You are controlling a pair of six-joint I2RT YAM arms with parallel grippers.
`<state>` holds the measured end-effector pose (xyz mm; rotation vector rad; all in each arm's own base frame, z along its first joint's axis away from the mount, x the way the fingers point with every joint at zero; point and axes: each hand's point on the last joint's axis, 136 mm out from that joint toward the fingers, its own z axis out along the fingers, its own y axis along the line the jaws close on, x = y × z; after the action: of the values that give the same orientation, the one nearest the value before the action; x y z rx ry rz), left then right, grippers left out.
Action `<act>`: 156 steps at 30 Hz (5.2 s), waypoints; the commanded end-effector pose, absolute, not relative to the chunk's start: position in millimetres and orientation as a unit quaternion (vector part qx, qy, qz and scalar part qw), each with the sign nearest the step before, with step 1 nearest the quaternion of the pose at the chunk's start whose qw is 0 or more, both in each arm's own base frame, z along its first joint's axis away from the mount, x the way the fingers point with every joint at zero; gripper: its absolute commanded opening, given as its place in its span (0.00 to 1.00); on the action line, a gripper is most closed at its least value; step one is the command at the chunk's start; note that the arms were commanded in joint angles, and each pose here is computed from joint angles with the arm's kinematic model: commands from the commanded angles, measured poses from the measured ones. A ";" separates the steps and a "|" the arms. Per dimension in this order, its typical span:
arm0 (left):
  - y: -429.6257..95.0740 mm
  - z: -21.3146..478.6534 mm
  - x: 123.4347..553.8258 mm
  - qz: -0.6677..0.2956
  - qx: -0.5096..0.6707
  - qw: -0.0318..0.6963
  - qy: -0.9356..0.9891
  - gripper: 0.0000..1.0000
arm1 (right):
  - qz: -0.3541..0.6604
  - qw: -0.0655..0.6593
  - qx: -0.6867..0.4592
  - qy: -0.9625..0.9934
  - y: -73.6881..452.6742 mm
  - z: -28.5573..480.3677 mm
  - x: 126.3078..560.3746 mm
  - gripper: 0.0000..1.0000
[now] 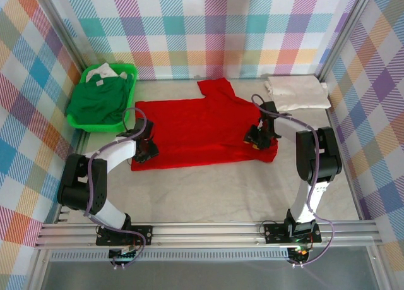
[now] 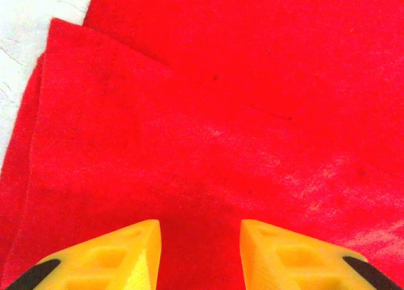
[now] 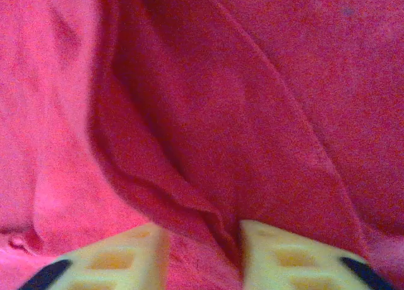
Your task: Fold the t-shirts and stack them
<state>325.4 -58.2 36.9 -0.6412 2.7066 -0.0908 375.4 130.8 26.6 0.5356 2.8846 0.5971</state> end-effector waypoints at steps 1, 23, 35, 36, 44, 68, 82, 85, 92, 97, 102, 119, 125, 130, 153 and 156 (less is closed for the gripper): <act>-57.7 33.4 324.3 -0.020 -0.227 0.178 0.957 0.38 | 0.223 0.076 0.182 0.955 137.1 28.3 376.6 0.21; -50.9 43.1 327.0 -0.006 -0.234 0.195 0.952 0.40 | 0.258 0.147 0.156 0.942 167.9 86.3 443.9 0.00; -49.3 47.4 335.1 0.000 -0.235 0.205 0.950 0.40 | 0.319 0.192 0.105 0.922 205.0 138.8 486.4 0.37; -49.4 48.6 335.4 -0.001 -0.235 0.207 0.950 0.41 | 0.315 0.195 0.103 0.923 200.3 141.5 479.9 0.38; -58.2 54.2 323.8 -0.036 -0.239 0.199 0.950 0.43 | 0.244 0.174 0.138 0.944 144.0 117.7 392.1 0.34; -39.0 -3.0 284.7 -0.036 -0.286 0.111 0.951 0.43 | 0.199 0.060 0.147 0.967 78.3 30.3 347.5 0.25; -2.4 -5.8 282.4 0.001 -0.301 0.101 0.948 0.43 | 0.166 0.087 0.210 0.960 36.8 46.6 343.3 0.00; 1.4 -6.8 283.8 0.011 -0.296 0.099 0.950 0.43 | 0.154 0.084 0.217 0.960 27.6 44.7 340.4 0.00; -7.5 3.8 287.1 -0.018 -0.291 0.106 0.951 0.45 | 0.173 0.083 0.216 0.957 32.7 53.4 339.1 0.27; -25.6 42.0 293.6 -0.061 -0.270 0.136 0.951 0.49 | 0.155 0.136 0.182 0.961 46.2 93.7 342.9 0.35; -40.3 67.1 314.9 -0.097 -0.255 0.178 0.945 0.51 | 0.188 0.159 0.119 0.962 105.4 107.3 350.6 0.31; -52.4 -5.7 333.5 -0.103 -0.282 0.129 0.945 0.49 | 0.197 0.075 0.135 0.968 152.0 10.2 361.4 0.13; -53.4 -16.4 278.7 -0.099 -0.299 0.091 0.945 0.49 | 0.177 0.052 0.165 0.969 133.4 5.4 309.8 0.17; -64.7 -3.7 237.4 -0.111 -0.304 0.075 0.943 0.49 | 0.171 0.036 0.196 0.965 120.9 10.7 268.5 0.18; -78.2 42.1 429.2 -0.092 -0.244 0.197 0.945 0.51 | 0.173 0.154 0.126 0.965 135.9 69.0 450.2 0.23; -77.9 22.5 443.5 -0.080 -0.246 0.181 0.949 0.50 | 0.188 0.135 0.139 0.963 137.3 49.2 472.7 0.21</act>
<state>435.8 -83.8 30.4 -0.7086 2.6585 -0.2726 463.6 141.3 62.2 0.3884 2.7504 0.5191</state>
